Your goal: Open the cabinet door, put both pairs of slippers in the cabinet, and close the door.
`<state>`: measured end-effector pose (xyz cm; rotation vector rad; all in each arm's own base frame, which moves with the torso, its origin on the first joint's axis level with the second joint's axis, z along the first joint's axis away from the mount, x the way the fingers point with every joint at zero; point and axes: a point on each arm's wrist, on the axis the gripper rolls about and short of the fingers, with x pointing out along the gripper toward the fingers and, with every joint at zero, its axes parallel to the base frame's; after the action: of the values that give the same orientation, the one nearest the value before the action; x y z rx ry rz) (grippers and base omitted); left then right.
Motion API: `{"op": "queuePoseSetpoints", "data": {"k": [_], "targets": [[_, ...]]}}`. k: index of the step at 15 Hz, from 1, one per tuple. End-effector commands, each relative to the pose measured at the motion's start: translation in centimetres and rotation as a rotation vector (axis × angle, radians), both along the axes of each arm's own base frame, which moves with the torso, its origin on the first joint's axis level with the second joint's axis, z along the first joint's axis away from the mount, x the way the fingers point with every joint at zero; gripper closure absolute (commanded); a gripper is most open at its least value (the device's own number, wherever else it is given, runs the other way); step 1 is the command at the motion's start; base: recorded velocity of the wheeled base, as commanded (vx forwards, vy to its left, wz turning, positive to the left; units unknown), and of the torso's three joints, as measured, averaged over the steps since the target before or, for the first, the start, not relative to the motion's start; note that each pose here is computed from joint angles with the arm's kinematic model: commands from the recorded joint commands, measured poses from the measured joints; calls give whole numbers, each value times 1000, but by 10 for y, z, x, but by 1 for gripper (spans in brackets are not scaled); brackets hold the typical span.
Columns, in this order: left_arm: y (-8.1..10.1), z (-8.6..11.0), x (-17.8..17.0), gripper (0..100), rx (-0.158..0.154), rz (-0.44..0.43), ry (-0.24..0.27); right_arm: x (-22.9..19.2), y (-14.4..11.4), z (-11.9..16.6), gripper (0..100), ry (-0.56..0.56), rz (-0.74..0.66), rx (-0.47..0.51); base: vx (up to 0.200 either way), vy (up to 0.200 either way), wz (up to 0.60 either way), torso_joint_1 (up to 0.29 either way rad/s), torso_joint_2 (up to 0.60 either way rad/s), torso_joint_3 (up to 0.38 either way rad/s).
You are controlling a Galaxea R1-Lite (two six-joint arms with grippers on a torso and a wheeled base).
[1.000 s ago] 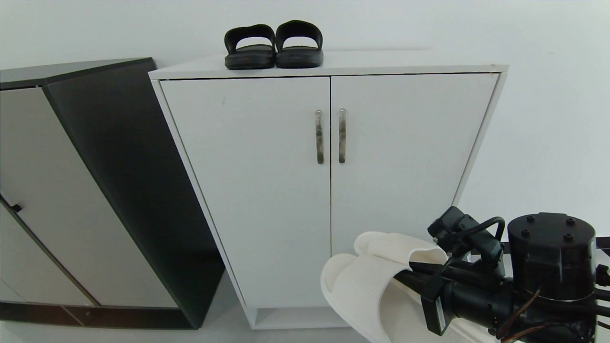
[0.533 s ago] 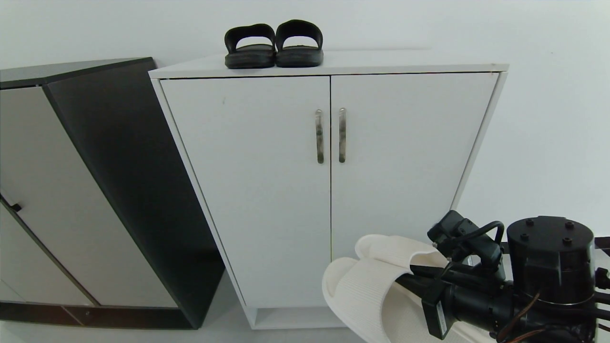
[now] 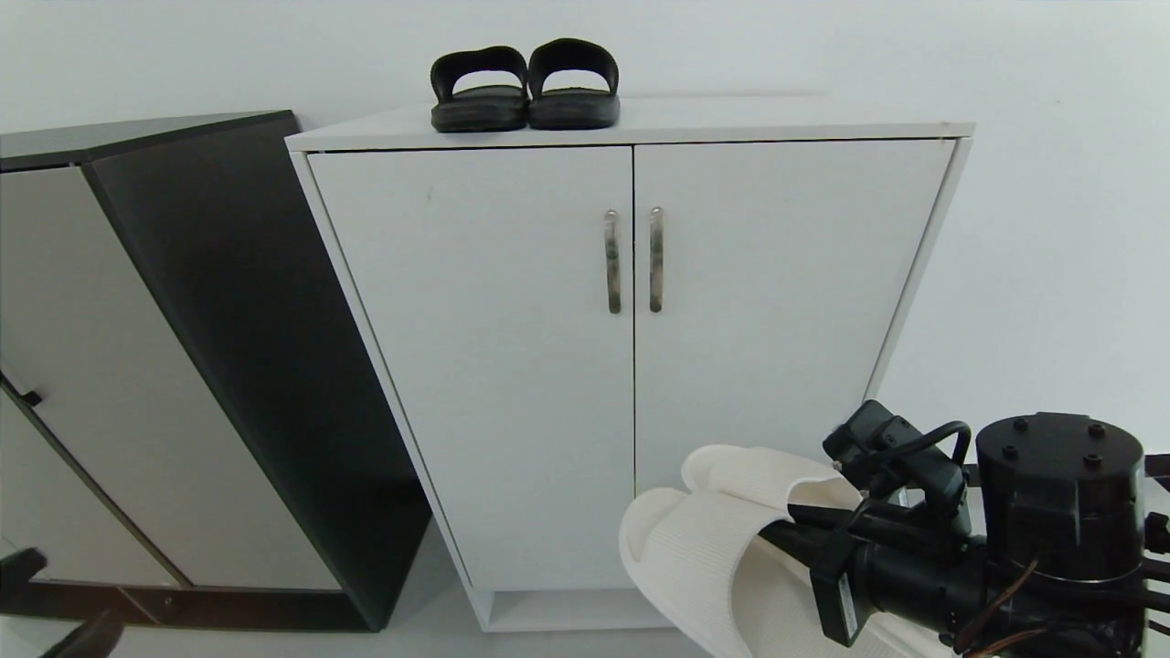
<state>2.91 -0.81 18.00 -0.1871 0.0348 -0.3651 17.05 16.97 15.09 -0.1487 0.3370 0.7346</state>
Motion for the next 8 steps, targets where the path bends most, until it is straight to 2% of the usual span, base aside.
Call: {"op": "queuePoseSetpoints", "data": {"k": [1, 3, 5, 8], "targets": [[-5, 20, 62, 0, -4, -203, 82, 0, 0, -1, 100, 5, 0, 2, 0, 0, 0, 0, 0, 0], [-10, 40, 79, 0, -3, -281, 62, 2, -1, 0, 100, 5, -7, 10, 0, 0, 0, 0, 0, 0], [-24, 57, 94, 0, 3, -358, 43, 3, 0, -3, 100, 18, 4, 4, 0, 0, 0, 0, 0, 0], [-51, 65, 118, 0, 41, -405, 55, 3, 0, -5, 100, 26, 11, 0, 0, 0, 0, 0, 0, 0]]}}
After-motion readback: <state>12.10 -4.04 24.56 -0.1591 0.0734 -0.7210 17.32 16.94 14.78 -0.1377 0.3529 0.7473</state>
